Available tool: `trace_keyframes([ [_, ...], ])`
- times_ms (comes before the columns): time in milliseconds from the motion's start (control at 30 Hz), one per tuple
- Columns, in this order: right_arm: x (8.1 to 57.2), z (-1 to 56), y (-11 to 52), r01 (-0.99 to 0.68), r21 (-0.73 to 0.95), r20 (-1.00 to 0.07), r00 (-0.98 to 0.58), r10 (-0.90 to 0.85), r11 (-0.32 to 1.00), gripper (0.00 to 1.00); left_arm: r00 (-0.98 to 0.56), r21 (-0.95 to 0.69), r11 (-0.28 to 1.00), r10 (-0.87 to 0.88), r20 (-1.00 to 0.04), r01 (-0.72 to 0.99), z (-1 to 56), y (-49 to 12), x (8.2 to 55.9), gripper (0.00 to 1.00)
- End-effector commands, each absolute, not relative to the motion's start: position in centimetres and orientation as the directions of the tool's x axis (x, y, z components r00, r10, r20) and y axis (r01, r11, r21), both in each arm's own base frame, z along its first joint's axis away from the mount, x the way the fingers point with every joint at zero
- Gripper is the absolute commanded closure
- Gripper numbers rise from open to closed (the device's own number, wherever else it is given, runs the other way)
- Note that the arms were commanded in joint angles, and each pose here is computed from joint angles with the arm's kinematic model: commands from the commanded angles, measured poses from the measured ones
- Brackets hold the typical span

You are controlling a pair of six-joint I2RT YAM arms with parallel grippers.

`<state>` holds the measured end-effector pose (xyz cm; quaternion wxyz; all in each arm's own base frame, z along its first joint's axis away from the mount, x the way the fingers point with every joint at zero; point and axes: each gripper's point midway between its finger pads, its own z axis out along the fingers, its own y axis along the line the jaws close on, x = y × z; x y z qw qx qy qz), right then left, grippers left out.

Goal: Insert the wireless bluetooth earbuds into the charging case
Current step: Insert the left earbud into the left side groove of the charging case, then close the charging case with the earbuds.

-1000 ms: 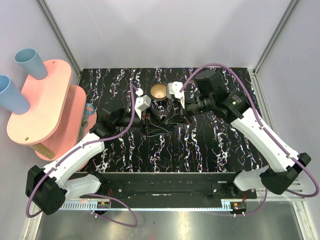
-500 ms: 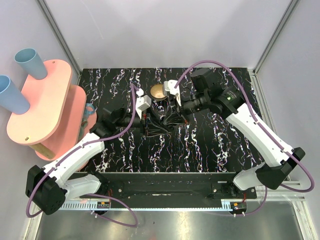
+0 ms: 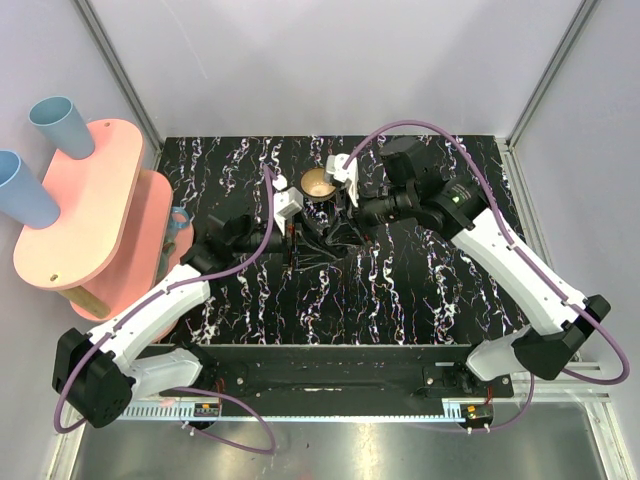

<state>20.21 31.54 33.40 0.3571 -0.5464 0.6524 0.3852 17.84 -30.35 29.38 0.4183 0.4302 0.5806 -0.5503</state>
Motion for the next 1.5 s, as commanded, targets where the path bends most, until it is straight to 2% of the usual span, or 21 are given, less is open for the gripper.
trace_keyframes([
  [0, 21.7, 33.5, 32.0, -0.982, 0.062, -0.902, -0.132, -0.411, 0.179, 0.66, -0.1, -0.098, -0.025, -0.074, -0.992, 0.995, 34.8, -30.7, 17.5, 0.94],
  [233, 21.5, 35.2, 31.9, -0.982, 0.029, -0.937, -0.093, -0.338, 0.189, 0.48, -0.103, -0.104, 0.014, -0.073, -0.992, 0.994, 34.2, -30.7, 18.3, 0.94],
  [567, 20.7, 41.0, 30.1, -0.955, -0.115, -0.988, 0.082, -0.13, 0.273, 0.37, -0.108, -0.116, 0.095, -0.085, -0.991, 0.989, 33.4, -30.4, 19.4, 0.93],
  [767, 21.9, 43.3, 27.9, -0.888, -0.112, -0.992, 0.123, -0.004, 0.447, 0.31, -0.107, -0.121, 0.153, -0.095, -0.99, 0.981, 33.1, -30.1, 20.1, 0.93],
  [867, 23.5, 43.2, 26.9, -0.829, -0.022, -0.996, 0.069, 0.064, 0.56, 0.3, -0.097, -0.117, 0.183, -0.117, -0.988, 0.976, 33.4, -29.8, 20.4, 0.93],
  [1100, 27.4, 39.2, 27.2, -0.64, 0.35, -0.937, -0.248, 0.247, 0.684, 0.31, -0.059, -0.098, 0.222, -0.175, -0.983, 0.97, 34.5, -29.2, 20.5, 0.93],
  [1233, 28.2, 37.8, 27.8, -0.594, 0.42, -0.906, -0.317, 0.281, 0.685, 0.31, -0.047, -0.089, 0.22, -0.187, -0.981, 0.971, 34.9, -29.1, 20.3, 0.93],
  [1467, 28.7, 38.1, 28.2, -0.583, 0.44, -0.897, -0.324, 0.301, 0.683, 0.3, -0.046, -0.093, 0.225, -0.205, -0.978, 0.97, 35.0, -28.9, 20.1, 0.93],
])
